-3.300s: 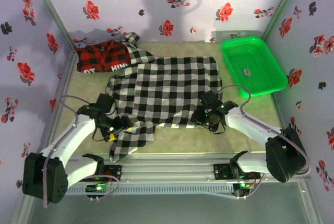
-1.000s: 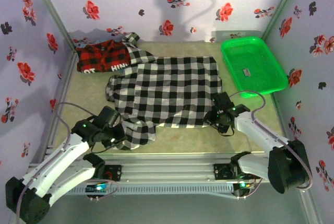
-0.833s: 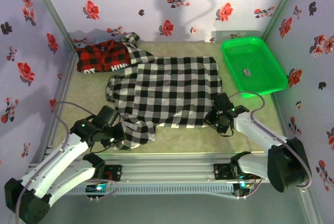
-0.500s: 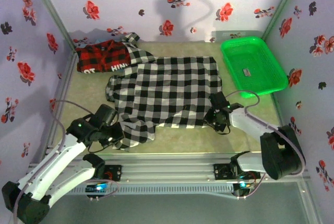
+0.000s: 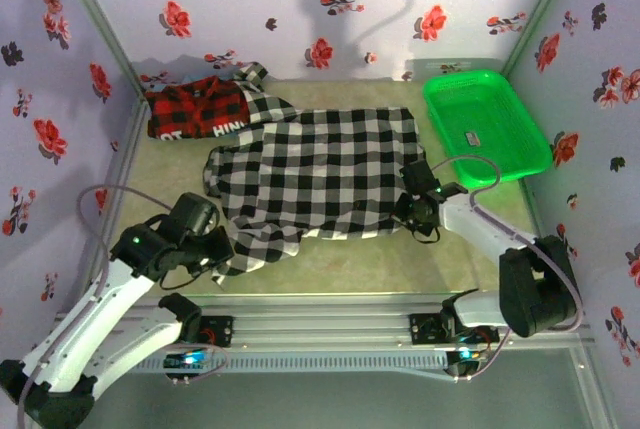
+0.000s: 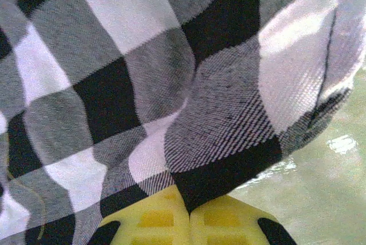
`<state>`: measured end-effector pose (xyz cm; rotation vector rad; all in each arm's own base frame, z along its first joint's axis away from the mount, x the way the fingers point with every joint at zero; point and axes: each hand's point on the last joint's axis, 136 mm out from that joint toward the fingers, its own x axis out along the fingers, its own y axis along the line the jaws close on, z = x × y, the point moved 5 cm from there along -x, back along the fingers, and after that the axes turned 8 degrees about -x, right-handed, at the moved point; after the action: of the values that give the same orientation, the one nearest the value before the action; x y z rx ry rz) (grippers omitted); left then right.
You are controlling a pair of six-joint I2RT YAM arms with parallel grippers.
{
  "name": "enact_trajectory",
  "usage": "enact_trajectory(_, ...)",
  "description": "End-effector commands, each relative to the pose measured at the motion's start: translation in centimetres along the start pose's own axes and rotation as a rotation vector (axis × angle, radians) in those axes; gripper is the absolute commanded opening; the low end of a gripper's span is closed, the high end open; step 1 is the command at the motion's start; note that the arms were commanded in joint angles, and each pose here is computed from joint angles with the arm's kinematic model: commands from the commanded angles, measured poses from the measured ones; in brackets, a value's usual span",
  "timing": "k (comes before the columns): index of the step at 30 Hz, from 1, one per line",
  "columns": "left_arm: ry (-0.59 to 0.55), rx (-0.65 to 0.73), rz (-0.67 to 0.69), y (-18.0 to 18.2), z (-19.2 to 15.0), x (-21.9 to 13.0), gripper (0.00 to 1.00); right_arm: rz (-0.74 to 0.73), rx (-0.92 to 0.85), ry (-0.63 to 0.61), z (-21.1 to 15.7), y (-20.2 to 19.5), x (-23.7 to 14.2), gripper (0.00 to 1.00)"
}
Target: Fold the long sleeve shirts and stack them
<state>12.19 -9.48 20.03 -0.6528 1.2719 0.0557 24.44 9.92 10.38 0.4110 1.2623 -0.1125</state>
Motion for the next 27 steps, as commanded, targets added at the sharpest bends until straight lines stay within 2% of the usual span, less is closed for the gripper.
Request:
enact_trajectory(1, -0.044, 0.033, 0.013, -0.7, 1.2, -0.8, 0.0, -0.046, -0.03, 0.019, 0.0, -0.6, -0.6, 0.06)
enact_trajectory(19, -0.082, 0.056, -0.031, -4.1, 8.8, -0.4, 0.0, -0.089, -0.104, 0.038, 4.9, 0.3, -0.7, 0.06)
enact_trajectory(27, -0.092, 0.045, -0.015, -4.0, 10.9, 0.5, 0.0, -0.099, -0.139, 0.061, 7.4, 0.9, 0.3, 0.06)
